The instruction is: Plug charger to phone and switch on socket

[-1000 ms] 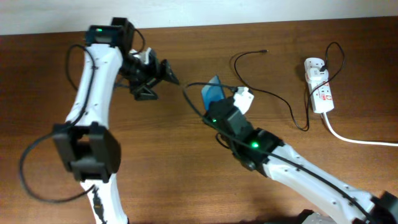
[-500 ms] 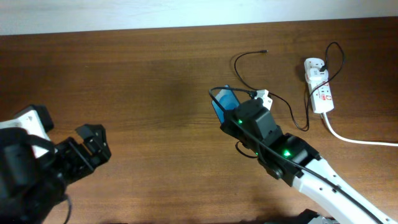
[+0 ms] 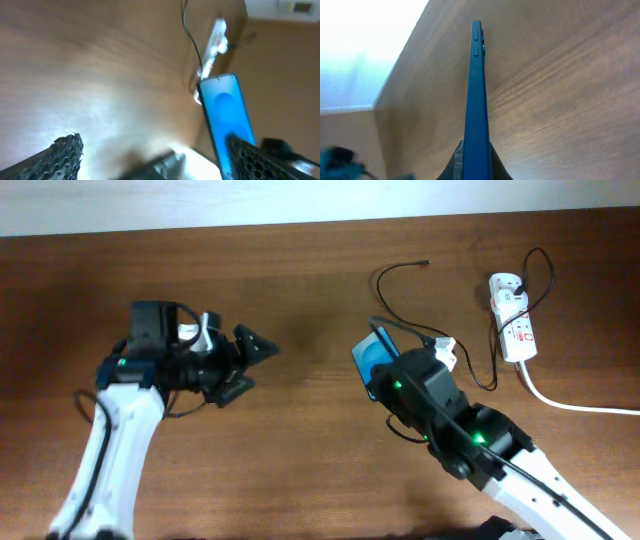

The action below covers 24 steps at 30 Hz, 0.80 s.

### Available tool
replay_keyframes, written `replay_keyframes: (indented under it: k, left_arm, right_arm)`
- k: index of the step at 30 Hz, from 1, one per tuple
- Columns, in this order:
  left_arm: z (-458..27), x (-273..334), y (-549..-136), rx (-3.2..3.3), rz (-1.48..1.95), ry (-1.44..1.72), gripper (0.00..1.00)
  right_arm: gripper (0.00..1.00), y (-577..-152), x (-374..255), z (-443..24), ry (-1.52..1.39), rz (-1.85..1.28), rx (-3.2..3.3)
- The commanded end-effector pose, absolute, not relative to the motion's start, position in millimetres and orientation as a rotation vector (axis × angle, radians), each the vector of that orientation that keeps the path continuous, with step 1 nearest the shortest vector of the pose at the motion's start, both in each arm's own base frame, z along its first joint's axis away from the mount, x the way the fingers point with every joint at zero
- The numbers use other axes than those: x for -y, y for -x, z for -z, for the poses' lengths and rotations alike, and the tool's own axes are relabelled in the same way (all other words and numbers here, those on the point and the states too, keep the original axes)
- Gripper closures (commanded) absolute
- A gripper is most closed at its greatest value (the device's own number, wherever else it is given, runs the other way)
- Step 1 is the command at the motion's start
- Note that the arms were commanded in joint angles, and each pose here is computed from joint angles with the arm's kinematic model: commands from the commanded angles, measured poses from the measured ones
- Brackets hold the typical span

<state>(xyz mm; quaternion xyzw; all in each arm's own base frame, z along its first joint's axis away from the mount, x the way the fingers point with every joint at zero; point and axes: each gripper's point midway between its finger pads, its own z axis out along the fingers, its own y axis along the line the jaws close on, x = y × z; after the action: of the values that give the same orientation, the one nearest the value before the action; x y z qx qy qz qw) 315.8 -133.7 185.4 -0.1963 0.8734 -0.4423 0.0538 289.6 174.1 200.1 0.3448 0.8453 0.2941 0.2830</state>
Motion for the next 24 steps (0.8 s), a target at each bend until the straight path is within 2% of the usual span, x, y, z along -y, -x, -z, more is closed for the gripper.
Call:
replay_keyframes:
  k: [1, 5, 7, 12, 13, 16, 19, 22, 24]
  left_arm:
    - [-192, 162, -306, -2.647, 1.787, 0.596, 0.01]
    - [-191, 166, -306, -2.648, 1.906, 0.681, 0.0]
    - [-191, 166, -306, -2.658, 1.916, 0.769, 0.04]
    - [-193, 166, -316, -2.641, 1.931, 0.938, 0.17]
    - [-194, 166, -318, -2.634, 1.935, 0.966, 0.23]
    - [-192, 165, -322, -2.629, 1.913, 1.029, 0.31]
    - [-188, 163, -324, -2.634, 1.876, 1.09, 0.48]
    - [-185, 162, -326, -2.631, 1.855, 1.154, 0.58]
    - [-183, 160, -330, -2.624, 1.824, 1.153, 0.6]
  right_arm:
    - [0.96, -299, -194, -201, -1.154, -0.96, -2.215]
    - [0.96, -309, -245, -210, -0.899, -1.201, -2.301]
    - [0.96, -311, -259, -207, -0.856, -1.244, -2.315]
    - [0.96, -302, -299, -221, -0.758, -1.402, -2.299]
    - [0.96, -302, -302, -227, -0.741, -1.426, -2.28]
    - [0.96, -298, -307, -230, -0.844, -1.503, -2.279]
    - [0.96, -294, -309, -228, -0.869, -1.53, -2.306]
    - [0.96, -295, -307, -224, -0.914, -1.51, -2.305]
    - [0.96, -295, -307, -224, -0.993, -1.531, -2.299]
